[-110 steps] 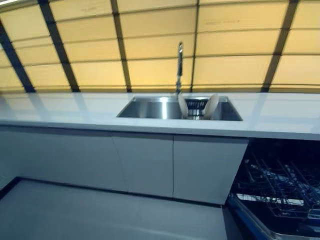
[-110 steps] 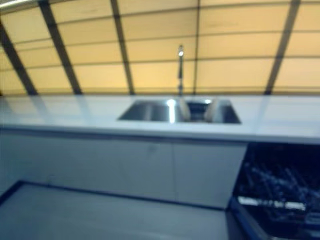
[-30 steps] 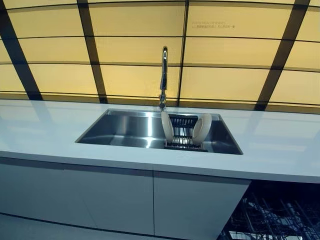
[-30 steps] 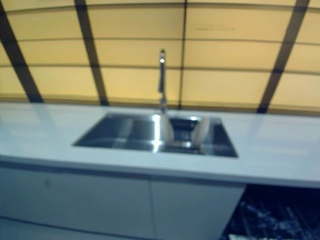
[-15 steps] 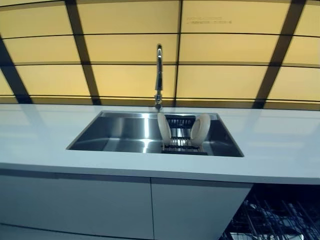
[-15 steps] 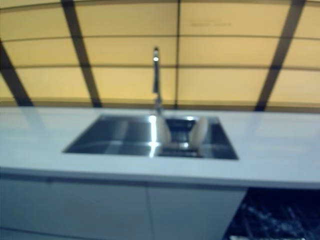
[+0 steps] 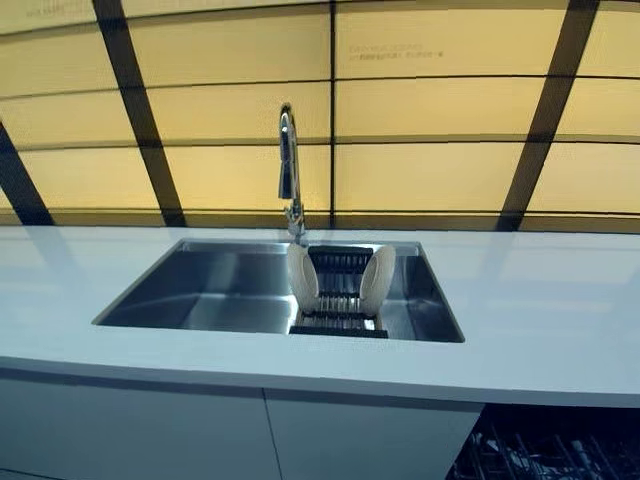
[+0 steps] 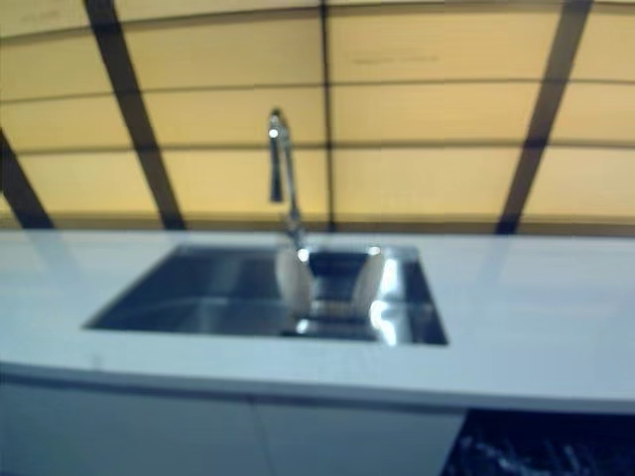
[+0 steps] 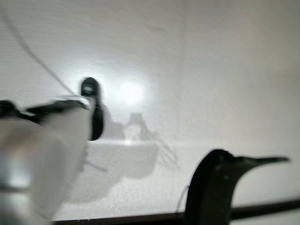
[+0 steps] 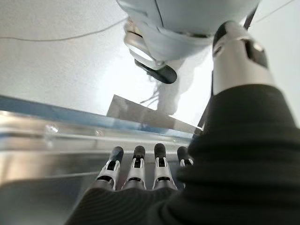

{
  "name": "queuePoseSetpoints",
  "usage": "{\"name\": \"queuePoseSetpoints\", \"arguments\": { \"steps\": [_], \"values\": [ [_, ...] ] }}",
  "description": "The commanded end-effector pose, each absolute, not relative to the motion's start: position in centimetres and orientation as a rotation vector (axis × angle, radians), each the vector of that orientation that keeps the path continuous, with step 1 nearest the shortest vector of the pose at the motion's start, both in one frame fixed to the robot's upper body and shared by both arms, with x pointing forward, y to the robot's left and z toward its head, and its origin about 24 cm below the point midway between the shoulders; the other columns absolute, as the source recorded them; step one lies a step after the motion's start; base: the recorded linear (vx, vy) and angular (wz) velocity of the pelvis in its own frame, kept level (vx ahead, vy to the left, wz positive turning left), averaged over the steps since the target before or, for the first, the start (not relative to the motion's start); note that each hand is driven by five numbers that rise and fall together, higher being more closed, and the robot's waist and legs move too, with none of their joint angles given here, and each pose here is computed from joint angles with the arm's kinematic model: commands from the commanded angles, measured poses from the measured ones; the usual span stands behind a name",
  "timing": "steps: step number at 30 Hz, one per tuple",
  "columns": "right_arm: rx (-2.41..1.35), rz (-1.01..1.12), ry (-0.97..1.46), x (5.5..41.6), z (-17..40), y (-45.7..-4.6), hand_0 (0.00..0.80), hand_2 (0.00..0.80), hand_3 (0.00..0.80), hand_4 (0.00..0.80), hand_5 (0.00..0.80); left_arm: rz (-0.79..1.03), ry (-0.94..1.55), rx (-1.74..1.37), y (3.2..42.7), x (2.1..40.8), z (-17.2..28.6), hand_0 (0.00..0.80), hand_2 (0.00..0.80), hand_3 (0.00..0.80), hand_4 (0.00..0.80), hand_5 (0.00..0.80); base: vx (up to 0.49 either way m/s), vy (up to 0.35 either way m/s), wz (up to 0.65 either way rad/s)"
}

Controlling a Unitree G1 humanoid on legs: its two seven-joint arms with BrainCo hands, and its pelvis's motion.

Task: Take plates into dishwasher

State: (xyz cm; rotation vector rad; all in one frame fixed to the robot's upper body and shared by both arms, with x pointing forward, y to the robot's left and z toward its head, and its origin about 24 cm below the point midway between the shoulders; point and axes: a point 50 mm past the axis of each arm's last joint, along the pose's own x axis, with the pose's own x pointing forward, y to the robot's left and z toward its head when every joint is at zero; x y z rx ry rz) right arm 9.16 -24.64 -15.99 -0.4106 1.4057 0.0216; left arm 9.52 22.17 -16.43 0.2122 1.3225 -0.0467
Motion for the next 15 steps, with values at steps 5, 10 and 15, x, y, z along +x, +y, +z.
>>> {"name": "queuePoseSetpoints", "arguments": {
  "steps": [5, 10, 15],
  "values": [
    [-0.466, 0.147, 1.341, 11.9, -15.2, -25.0, 0.000, 0.000, 0.000, 0.000, 0.000, -0.089, 1.229, 0.279, 22.3, 12.8, -15.5, 0.000, 0.000, 0.000, 0.000, 0.000, 0.029, 0.176, -0.02],
    [-0.464, 0.321, 1.332, 12.6, -15.2, -23.6, 0.000, 0.000, 0.000, 0.000, 0.000, -0.073, 1.253, 0.332, 23.3, 13.2, -15.2, 0.000, 0.000, 0.000, 0.000, 0.000, 0.045, 0.055, -0.09],
    [-0.408, 0.521, 1.162, 15.1, -14.6, -20.5, 0.000, 0.000, 0.000, 0.000, 0.000, -0.028, 1.338, 0.394, 24.2, 12.1, -15.3, 0.000, 0.000, 0.000, 0.000, 0.000, 0.081, 0.002, 0.08]
  ]
}}
